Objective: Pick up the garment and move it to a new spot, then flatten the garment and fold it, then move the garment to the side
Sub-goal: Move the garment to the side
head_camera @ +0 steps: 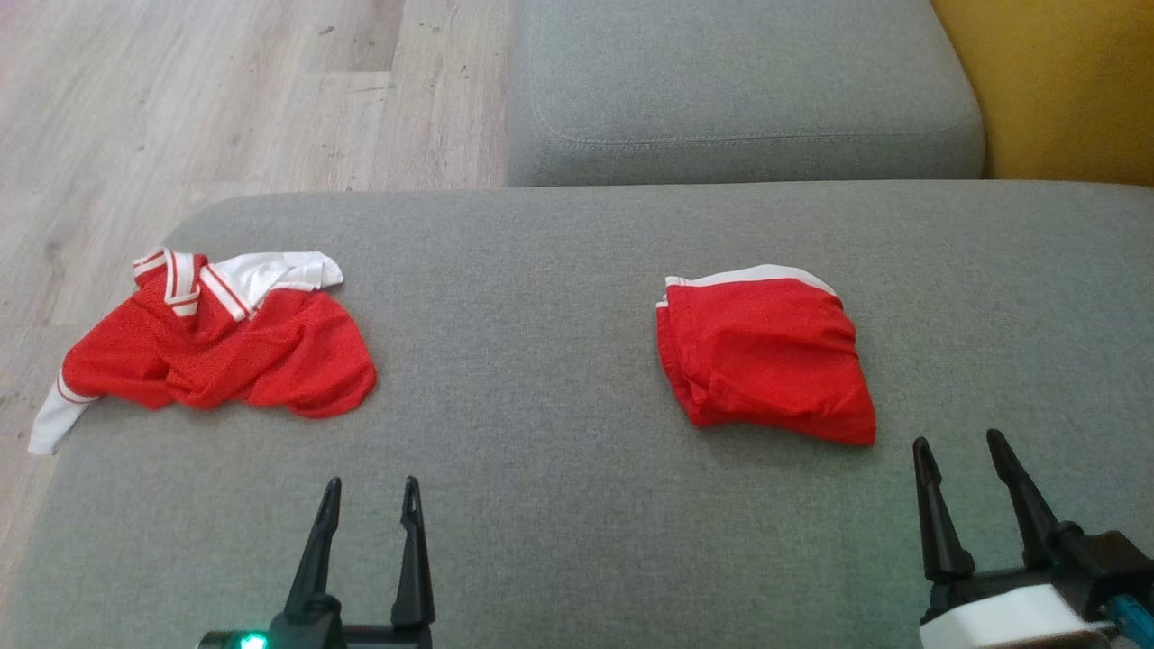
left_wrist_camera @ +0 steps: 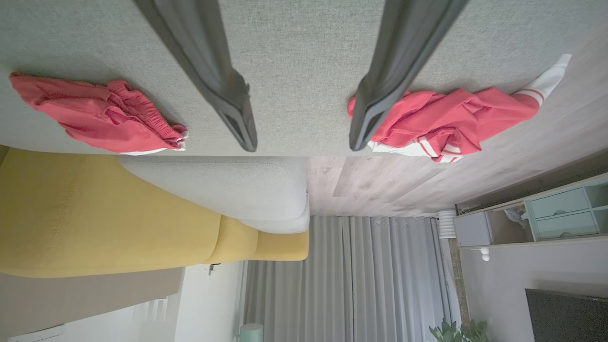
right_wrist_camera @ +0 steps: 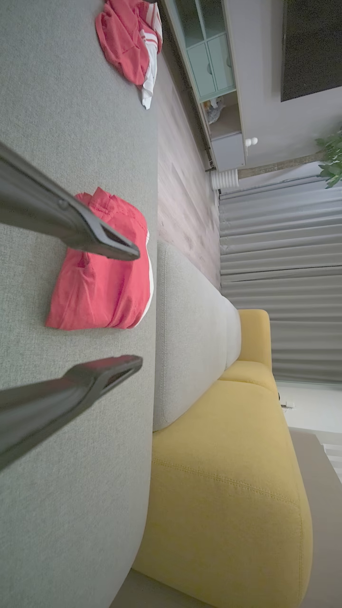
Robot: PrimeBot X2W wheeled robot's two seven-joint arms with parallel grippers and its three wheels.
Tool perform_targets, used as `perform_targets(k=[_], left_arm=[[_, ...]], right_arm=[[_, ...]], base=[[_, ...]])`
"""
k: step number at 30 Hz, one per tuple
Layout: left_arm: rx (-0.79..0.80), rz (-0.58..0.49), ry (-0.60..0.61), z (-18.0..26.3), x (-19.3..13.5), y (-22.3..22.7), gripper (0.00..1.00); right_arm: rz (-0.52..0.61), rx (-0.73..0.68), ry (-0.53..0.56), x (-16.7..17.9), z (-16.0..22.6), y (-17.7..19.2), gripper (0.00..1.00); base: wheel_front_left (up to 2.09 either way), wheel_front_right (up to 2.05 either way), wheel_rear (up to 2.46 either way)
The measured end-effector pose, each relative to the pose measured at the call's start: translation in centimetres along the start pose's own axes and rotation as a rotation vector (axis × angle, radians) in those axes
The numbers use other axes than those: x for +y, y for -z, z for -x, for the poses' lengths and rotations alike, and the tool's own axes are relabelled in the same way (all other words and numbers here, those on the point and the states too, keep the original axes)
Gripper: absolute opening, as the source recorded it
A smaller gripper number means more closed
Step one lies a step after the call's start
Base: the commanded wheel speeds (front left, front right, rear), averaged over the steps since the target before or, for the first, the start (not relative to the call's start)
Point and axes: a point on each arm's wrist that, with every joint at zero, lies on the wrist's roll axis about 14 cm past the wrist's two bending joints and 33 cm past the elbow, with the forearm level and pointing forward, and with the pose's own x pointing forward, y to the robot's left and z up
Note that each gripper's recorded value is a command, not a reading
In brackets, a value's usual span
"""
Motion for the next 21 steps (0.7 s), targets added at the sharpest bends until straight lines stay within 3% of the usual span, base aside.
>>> perform_targets(k=[21], left_arm=[[0.017,-0.021,0.003,0.17,0.31,0.59,1.00]], right_arm=[[-0.017,0.021,-0.001,0.73,0.51,0.77,1.00]], base=[[0.00,0.00,0.00]])
